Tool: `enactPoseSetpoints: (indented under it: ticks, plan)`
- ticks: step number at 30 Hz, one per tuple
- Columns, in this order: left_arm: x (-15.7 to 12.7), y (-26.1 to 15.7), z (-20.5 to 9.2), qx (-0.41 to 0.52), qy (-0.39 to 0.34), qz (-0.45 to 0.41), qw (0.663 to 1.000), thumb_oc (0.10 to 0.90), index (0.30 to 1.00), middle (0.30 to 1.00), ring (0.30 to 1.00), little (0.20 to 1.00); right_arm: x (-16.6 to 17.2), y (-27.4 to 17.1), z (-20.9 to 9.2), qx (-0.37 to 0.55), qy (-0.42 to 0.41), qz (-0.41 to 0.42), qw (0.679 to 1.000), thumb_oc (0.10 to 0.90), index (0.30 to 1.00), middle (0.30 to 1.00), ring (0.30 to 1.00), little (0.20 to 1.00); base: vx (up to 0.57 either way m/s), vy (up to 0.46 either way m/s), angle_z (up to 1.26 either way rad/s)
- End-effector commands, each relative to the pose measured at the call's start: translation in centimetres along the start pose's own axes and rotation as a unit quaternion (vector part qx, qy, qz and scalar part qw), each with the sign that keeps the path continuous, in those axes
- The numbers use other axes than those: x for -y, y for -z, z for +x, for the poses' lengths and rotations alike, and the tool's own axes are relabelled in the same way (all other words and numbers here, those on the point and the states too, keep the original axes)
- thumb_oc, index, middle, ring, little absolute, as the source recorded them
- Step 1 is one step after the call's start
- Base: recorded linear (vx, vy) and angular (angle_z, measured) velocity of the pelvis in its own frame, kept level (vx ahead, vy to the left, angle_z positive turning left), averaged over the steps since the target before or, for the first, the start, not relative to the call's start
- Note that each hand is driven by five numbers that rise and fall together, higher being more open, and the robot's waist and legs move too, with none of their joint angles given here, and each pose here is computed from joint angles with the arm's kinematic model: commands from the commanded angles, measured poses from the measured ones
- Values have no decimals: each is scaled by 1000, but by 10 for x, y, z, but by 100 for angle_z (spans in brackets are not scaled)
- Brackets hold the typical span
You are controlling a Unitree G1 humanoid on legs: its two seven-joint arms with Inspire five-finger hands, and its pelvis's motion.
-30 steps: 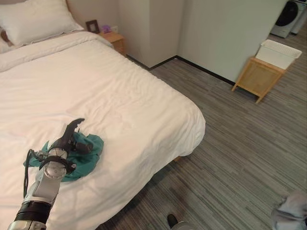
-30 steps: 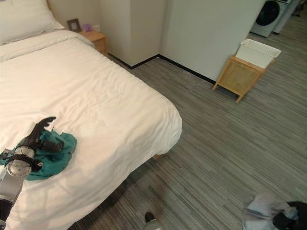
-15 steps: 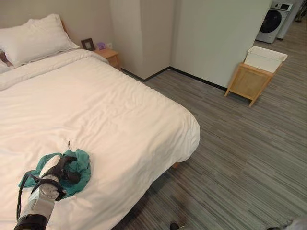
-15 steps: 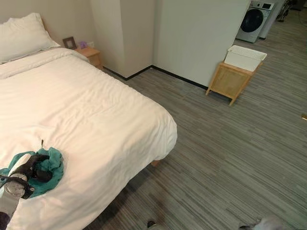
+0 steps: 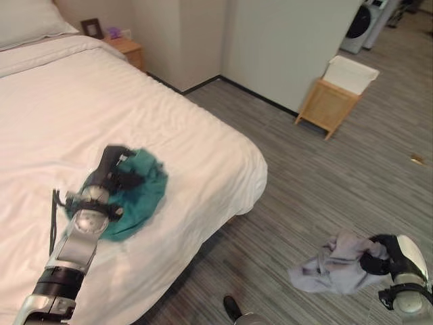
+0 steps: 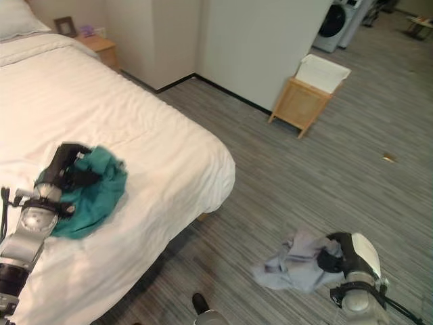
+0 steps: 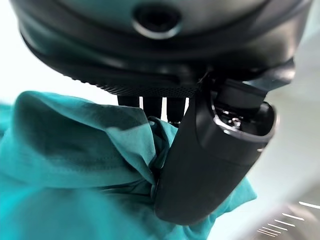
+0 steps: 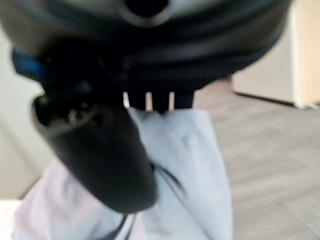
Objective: Pick up bed clothes into laundry basket.
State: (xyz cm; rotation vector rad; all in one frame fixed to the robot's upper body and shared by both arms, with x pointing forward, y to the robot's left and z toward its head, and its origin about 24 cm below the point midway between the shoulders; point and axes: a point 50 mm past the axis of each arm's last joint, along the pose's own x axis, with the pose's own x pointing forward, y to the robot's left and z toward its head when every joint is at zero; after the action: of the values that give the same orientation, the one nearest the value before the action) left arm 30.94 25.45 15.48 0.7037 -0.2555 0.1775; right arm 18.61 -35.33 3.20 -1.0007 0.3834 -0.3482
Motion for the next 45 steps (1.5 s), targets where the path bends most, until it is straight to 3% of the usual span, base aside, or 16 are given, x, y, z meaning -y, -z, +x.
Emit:
enactPoseSetpoints:
  ticks: [1, 6, 12, 19, 22, 34, 45]
  plan:
    - [-51, -152, 23, 343, -120, -57, 930, 400, 300, 300, 300, 300, 117, -76, 30, 156, 202, -83, 963, 400, 300, 300, 300, 300, -132, -66, -102]
    - [-47, -174, 13, 397, -110, -71, 908, 400, 300, 300, 300, 300, 107, -113, 24, 238, 213, -42, 947, 400, 300, 300, 300, 300, -23, -109, -128]
    - [-41, -164, 14, 373, -121, -107, 914, 400, 300, 300, 300, 300, 100, -159, 13, 332, 224, -16, 916, 400, 300, 300, 300, 300, 0, -223, -83]
    - [-10, -59, -17, 176, -95, -141, 969, 400, 300, 300, 300, 300, 85, -195, -1, 414, 195, 39, 888, 400, 300, 300, 300, 300, 164, -377, -88]
    - [0, -31, -34, 114, -94, -163, 976, 400, 300, 300, 300, 300, 72, -191, 1, 405, 155, 44, 900, 400, 300, 300, 300, 300, 367, -513, -100]
    - [42, -35, -51, 106, -29, -221, 969, 400, 300, 300, 300, 300, 49, -197, 12, 402, 117, 40, 907, 400, 300, 300, 300, 300, 334, -43, -61]
    - [44, -19, -52, 65, -15, -162, 985, 400, 300, 300, 300, 300, 13, -200, 10, 381, 60, 88, 918, 400, 300, 300, 300, 300, 564, 67, -42]
